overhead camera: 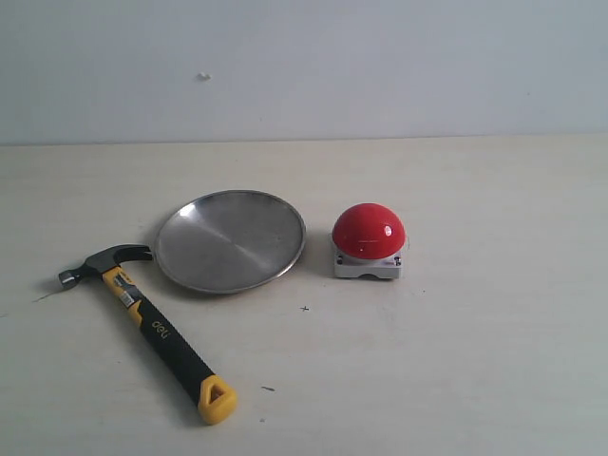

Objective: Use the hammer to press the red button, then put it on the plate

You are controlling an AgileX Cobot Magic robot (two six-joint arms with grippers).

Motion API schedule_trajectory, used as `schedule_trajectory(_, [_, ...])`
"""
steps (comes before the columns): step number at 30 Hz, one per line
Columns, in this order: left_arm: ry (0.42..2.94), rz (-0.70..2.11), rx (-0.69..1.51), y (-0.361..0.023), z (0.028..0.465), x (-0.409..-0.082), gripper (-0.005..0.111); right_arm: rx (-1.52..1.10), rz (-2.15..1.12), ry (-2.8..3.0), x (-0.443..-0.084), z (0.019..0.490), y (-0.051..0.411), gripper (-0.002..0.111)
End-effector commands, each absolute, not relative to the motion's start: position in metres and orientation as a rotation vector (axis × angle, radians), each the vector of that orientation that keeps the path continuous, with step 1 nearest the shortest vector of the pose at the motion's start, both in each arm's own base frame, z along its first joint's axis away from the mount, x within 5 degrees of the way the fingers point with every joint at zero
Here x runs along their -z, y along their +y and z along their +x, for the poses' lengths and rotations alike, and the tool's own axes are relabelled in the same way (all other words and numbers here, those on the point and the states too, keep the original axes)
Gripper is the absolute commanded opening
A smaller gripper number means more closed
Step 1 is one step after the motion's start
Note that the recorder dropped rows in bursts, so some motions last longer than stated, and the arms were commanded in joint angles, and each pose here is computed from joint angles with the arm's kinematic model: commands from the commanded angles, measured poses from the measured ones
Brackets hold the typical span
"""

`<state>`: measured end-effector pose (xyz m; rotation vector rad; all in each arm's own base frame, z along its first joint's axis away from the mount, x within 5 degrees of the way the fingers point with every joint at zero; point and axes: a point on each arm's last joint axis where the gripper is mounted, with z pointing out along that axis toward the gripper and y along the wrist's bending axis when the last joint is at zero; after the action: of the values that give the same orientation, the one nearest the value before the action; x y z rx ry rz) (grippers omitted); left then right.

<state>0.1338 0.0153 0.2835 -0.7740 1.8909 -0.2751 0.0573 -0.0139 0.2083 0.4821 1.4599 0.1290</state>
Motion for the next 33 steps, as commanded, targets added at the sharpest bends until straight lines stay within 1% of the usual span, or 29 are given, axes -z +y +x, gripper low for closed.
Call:
schedule_trajectory(1, [2.130, -0.718, 0.321, -0.003, 0.156, -0.286, 0.000, -0.123, 0.481, 1.447, -0.210, 0.057, -0.014, 0.000])
schedule_trajectory(5, [2.295, -0.610, 0.397, -0.031, 0.177, -0.276, 0.000, -0.123, 0.481, 1.447, -0.210, 0.057, -0.014, 0.000])
schedule_trajectory(7, [2.345, -0.607, 0.429, -0.044, 0.186, -0.267, 0.000, -0.123, 0.481, 1.447, -0.210, 0.057, -0.014, 0.000])
schedule_trajectory(12, [2.335, -0.584, 0.597, -0.083, 0.203, -0.253, 0.000, -0.123, 0.481, 1.447, -0.210, 0.057, -0.014, 0.000])
schedule_trajectory(16, [2.298, -0.535, 0.694, -0.105, 0.214, -0.245, 0.000, -0.123, 0.481, 1.447, -0.210, 0.057, -0.014, 0.000])
schedule_trajectory(22, [2.227, -0.487, 0.763, -0.116, 0.226, -0.241, 0.000, -0.123, 0.481, 1.447, -0.210, 0.057, -0.014, 0.000])
schedule_trajectory(33, [2.227, -0.487, 0.762, -0.116, 0.226, -0.240, 0.000, -0.123, 0.481, 1.447, -0.210, 0.057, -0.014, 0.000])
